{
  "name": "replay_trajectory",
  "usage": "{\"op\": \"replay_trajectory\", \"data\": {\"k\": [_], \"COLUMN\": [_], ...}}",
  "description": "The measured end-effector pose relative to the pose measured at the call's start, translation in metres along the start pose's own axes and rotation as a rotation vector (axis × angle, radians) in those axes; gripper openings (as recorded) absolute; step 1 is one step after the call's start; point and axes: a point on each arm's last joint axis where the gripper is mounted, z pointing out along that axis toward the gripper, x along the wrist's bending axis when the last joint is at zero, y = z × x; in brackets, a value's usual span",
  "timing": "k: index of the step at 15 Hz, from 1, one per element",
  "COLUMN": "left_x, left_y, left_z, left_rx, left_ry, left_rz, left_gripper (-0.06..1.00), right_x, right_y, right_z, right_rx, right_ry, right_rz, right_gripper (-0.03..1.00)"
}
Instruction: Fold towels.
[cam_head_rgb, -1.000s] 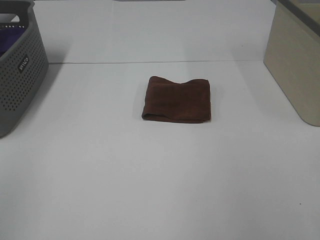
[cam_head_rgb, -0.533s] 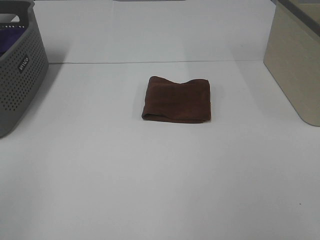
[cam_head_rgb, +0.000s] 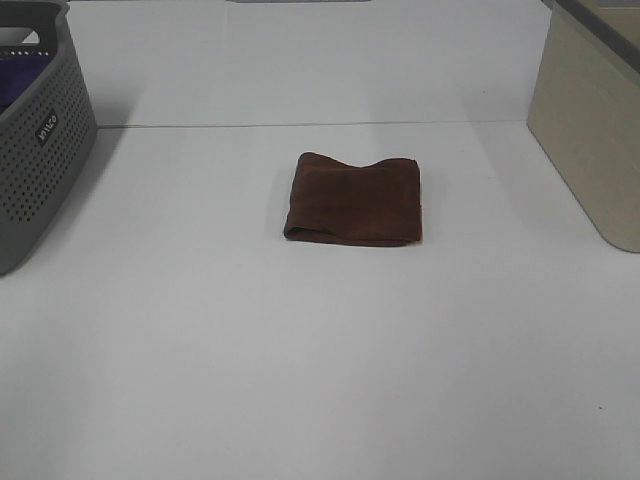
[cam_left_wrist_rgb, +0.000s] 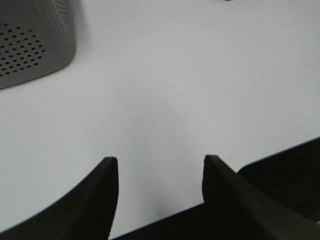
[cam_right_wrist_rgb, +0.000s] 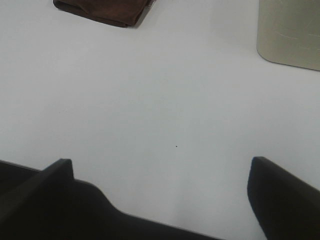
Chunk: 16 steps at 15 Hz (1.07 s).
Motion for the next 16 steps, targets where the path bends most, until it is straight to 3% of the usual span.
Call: {"op": "replay_trajectory", "data": {"k": [9,13,16], "left_x": [0.001,0.003,0.0], "left_y": [0.0,-0.005,-0.014], "left_z": [-0.001,-0.01,-0.022], "left_rx": [-0.004,-0.079,-0.177], "left_ry": [0.019,0.148,0.183], "left_rz": [-0.015,-0.109,-0.114], "left_gripper": [0.49,0.49,0.49], "right_x": [0.0,0.001,0.002], "right_y": [-0.001,-0.003,-0.008], "right_z": [-0.002,-0.005,-0.013], "right_rx": [-0.016,-0.036,-0.096], "right_ry": [-0.002,-0.004,-0.054], "right_rz": [-0.001,-0.003,0.02], "right_gripper": [0.9,0.9,0.9]}}
